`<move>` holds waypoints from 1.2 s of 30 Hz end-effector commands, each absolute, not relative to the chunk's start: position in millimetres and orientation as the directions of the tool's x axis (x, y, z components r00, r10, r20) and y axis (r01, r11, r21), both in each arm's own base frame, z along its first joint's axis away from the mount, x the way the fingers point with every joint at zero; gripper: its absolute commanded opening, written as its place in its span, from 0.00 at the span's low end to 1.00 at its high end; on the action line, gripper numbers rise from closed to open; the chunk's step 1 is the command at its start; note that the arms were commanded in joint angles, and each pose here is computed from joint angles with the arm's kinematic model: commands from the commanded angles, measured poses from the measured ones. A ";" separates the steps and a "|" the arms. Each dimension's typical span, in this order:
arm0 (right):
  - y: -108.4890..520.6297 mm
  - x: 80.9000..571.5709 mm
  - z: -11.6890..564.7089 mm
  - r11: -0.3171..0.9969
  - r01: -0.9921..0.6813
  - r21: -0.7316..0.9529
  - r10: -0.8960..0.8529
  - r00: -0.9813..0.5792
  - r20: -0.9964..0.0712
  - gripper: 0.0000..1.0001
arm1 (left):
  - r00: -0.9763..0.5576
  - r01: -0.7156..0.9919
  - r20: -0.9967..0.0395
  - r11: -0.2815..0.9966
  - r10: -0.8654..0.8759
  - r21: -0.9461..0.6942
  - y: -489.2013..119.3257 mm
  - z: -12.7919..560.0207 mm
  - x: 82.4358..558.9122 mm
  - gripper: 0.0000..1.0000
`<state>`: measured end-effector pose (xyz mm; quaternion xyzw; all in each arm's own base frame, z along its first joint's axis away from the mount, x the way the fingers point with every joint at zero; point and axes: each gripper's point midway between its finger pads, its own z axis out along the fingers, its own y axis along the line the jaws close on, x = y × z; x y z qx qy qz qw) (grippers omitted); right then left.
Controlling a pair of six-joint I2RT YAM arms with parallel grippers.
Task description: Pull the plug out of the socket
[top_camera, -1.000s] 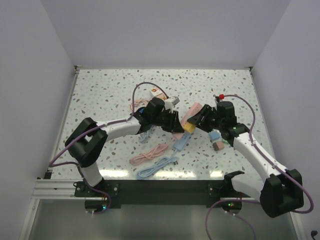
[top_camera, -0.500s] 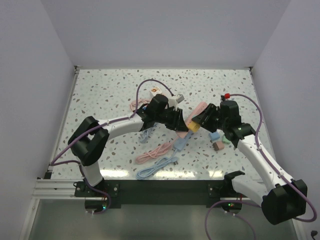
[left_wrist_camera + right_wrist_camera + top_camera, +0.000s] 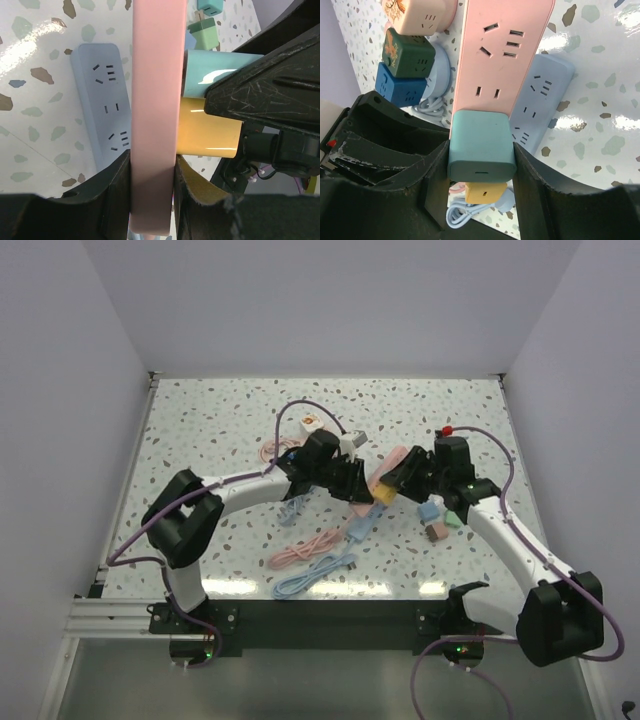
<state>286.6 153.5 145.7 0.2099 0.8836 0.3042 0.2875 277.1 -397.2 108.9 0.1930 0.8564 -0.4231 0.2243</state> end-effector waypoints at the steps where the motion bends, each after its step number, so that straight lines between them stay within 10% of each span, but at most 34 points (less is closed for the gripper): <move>1: 163.4 265.8 173.4 0.708 0.108 0.698 0.472 -0.808 -0.353 0.00 | -0.818 0.302 -0.574 0.822 -0.036 -0.483 -338.9 80.0 348.7 0.00; 13: 138.8 247.3 186.6 0.759 0.122 0.639 0.474 -0.776 -0.416 0.00 | -0.806 0.322 -0.590 0.805 -0.042 -0.498 -339.8 88.5 355.5 0.00; 30: -4.4 309.4 77.0 0.795 0.597 -0.103 0.423 -0.669 -0.612 0.01 | -0.789 0.450 -0.615 0.683 0.002 -0.575 -356.8 123.2 333.7 0.00; 36: -7.0 307.6 68.9 0.797 0.594 -0.107 0.431 -0.684 -0.588 0.34 | -0.798 0.442 -0.602 0.689 0.009 -0.575 -352.1 116.0 328.1 0.00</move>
